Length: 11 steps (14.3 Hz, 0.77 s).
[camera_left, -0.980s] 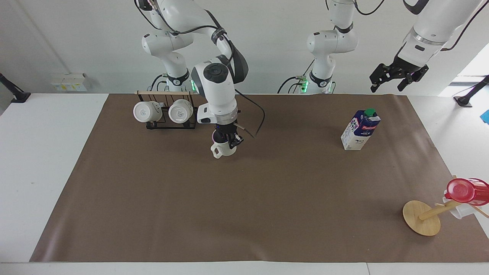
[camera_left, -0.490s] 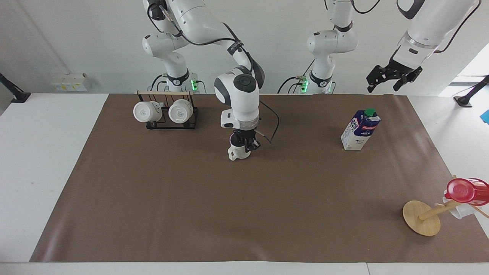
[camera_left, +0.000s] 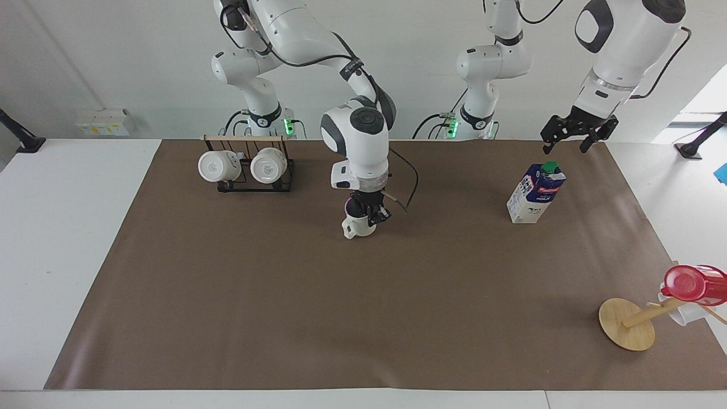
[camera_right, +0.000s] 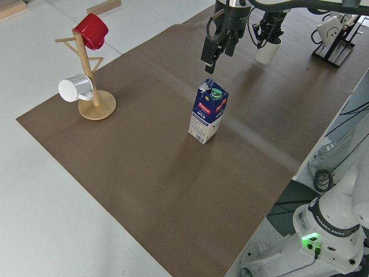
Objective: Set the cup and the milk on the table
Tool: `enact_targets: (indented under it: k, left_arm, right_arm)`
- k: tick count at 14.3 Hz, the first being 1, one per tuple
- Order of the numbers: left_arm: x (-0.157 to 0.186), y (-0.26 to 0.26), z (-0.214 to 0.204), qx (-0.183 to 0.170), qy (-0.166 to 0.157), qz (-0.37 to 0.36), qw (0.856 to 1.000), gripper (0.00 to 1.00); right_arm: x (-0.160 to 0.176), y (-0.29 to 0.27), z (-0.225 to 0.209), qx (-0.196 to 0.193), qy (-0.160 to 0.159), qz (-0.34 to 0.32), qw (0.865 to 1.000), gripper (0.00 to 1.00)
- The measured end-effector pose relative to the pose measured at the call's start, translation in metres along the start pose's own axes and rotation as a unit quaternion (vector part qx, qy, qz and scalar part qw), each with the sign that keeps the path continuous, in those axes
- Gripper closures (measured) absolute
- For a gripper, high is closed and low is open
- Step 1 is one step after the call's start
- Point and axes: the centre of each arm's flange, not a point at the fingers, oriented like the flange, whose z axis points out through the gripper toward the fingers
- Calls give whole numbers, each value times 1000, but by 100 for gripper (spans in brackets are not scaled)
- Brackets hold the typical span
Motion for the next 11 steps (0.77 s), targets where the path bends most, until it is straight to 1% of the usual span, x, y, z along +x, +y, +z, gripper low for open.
enact_targets:
  k: [3, 7, 8, 9, 11]
  left_arm:
    - [-4, 2, 21, 2, 16, 3, 1000, 0]
    - [-5, 4, 32, 3, 33, 6, 999, 0]
    - [-5, 5, 37, 4, 35, 6, 999, 0]
    - [-6, 5, 44, 4, 37, 10, 999, 0]
    - [-9, 5, 55, 4, 38, 19, 999, 0]
  right_arm:
    - [0, 1, 3, -3, 0, 0, 1000, 96]
    - [-10, 4, 14, -15, 9, -16, 1000, 95]
    - [-12, 4, 15, -16, 9, -18, 1000, 89]
    - [-13, 4, 15, -16, 9, -19, 1000, 79]
    - [-12, 3, 13, -14, 10, -19, 1000, 54]
